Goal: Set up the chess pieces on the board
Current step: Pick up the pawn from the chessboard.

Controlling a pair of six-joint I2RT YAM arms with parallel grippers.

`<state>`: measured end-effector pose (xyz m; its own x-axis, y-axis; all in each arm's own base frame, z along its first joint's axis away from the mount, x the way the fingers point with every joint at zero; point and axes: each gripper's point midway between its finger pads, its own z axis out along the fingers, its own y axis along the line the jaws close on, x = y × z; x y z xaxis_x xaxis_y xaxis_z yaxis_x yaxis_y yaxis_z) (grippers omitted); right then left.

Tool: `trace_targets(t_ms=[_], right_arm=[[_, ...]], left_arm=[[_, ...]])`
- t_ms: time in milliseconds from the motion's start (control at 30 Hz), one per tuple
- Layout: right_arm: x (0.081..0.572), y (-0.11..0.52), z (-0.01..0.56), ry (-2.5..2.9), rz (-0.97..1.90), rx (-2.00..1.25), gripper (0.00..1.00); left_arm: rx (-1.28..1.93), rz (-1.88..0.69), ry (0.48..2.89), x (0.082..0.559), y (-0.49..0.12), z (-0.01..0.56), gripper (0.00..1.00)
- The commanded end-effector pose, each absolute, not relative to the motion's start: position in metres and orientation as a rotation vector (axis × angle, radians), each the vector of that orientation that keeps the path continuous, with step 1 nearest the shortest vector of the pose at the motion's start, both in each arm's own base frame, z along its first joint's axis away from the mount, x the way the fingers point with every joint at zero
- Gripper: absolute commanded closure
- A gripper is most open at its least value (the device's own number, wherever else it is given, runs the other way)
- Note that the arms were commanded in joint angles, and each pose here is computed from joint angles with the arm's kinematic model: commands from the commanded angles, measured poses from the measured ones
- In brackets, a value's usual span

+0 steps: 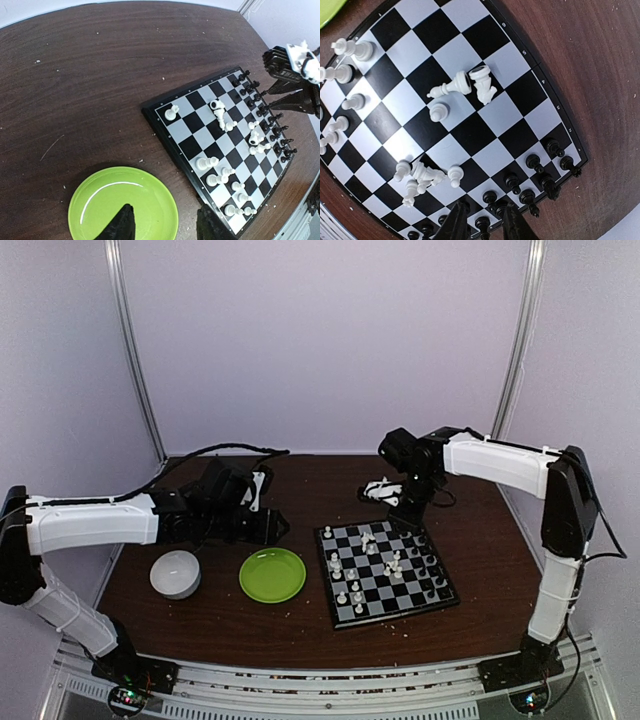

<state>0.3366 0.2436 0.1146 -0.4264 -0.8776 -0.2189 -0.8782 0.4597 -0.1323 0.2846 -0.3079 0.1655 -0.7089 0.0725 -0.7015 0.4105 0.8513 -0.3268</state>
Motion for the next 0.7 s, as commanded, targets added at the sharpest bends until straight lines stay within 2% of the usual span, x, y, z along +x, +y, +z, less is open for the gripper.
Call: trace_targets(t_ms=[0,300,667], right_arm=[[0.349,0.249,0.109,2.481,0.006,-1.478,0.73],[0.359,0.280,0.087,2.537,0.170,-1.457,0.71],[0.332,0.293,0.073,2.557,0.288,-1.534,0.65]], left_arm=[[0.352,-0.653,2.265,0.288,-0.318,0.179,0.57],[0.361,-0.661,2.267,0.288,-0.321,0.178,0.57],[0.366,-0.667,2.274,0.289,-0.325,0.174,0.57]])
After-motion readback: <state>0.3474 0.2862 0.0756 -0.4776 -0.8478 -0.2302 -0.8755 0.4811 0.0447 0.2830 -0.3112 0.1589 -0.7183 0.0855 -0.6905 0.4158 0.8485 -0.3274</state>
